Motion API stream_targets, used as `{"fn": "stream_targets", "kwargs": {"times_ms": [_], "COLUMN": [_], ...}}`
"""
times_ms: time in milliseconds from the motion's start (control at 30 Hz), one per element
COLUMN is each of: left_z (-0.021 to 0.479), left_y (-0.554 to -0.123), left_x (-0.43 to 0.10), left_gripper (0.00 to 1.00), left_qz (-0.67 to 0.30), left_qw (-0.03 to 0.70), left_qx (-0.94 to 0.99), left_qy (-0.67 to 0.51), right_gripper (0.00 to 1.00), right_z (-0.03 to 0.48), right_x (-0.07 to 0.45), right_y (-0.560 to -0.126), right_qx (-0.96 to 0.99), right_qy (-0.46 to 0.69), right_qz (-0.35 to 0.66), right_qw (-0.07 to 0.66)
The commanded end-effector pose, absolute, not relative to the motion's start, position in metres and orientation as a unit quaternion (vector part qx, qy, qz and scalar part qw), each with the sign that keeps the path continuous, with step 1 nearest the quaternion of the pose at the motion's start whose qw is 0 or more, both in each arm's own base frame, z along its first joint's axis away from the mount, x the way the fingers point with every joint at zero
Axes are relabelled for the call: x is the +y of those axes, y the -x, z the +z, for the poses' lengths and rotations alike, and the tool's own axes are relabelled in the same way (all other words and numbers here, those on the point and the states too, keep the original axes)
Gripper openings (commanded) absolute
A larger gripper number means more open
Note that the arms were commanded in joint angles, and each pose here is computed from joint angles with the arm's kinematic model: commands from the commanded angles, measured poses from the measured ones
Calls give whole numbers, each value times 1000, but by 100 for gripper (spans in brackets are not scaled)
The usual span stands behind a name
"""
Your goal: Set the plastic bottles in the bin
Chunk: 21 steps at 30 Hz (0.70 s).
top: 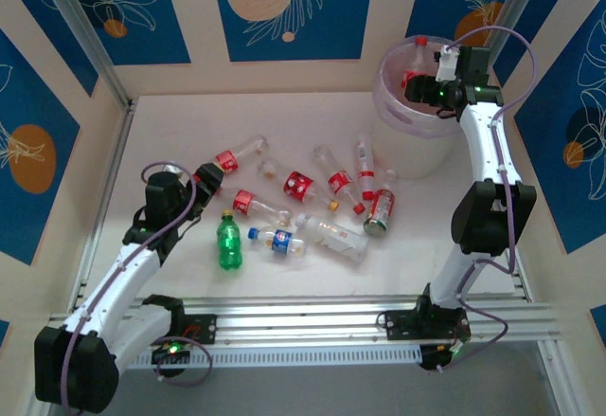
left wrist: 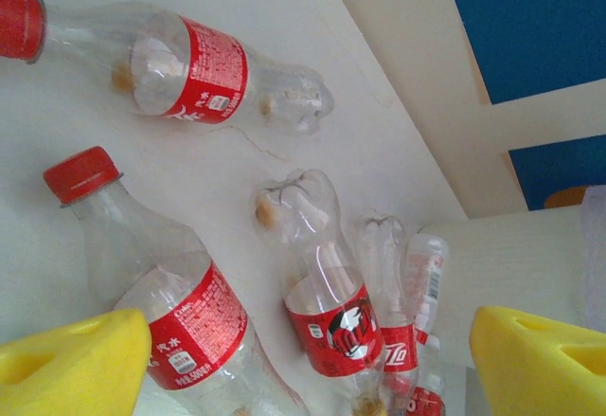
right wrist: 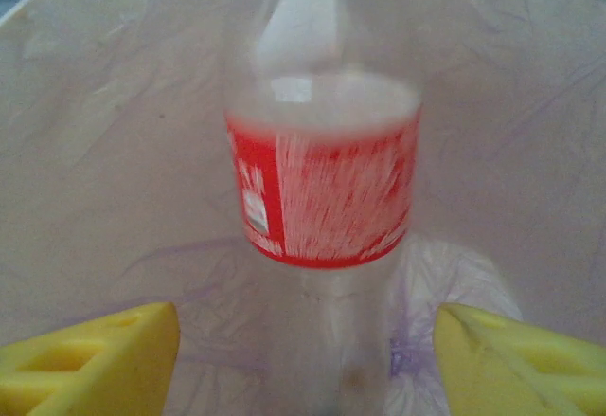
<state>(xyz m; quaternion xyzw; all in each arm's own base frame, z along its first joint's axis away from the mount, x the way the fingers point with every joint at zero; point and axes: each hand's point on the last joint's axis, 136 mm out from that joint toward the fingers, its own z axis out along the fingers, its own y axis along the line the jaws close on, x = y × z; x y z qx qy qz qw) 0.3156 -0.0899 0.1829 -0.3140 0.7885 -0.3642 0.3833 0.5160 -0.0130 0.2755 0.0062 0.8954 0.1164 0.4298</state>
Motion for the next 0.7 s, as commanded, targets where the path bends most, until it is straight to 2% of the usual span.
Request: {"fn": "stream_targets", "kwargs": {"times_ms": [0, 367, 667], "left_z": [174, 165, 146], "left_y": [-316, -314, -304], "left_x": [-80, -77, -62], "left_gripper": [87, 87, 90], "left_qz": [-350, -336, -253], "left_qw": [384, 380, 371], "left_qx": [785, 794, 839], "left_qy": [337, 334, 307], "right_gripper": [74, 81, 90], "right_z": [279, 303, 361], "right_x": [-8, -12, -8], "right_y": [-521, -518, -488], "right_qx": [892, 888, 873], "right_qy": [7, 4, -8], "right_qz": [120, 114, 112], "right_qw": [435, 445, 474]}}
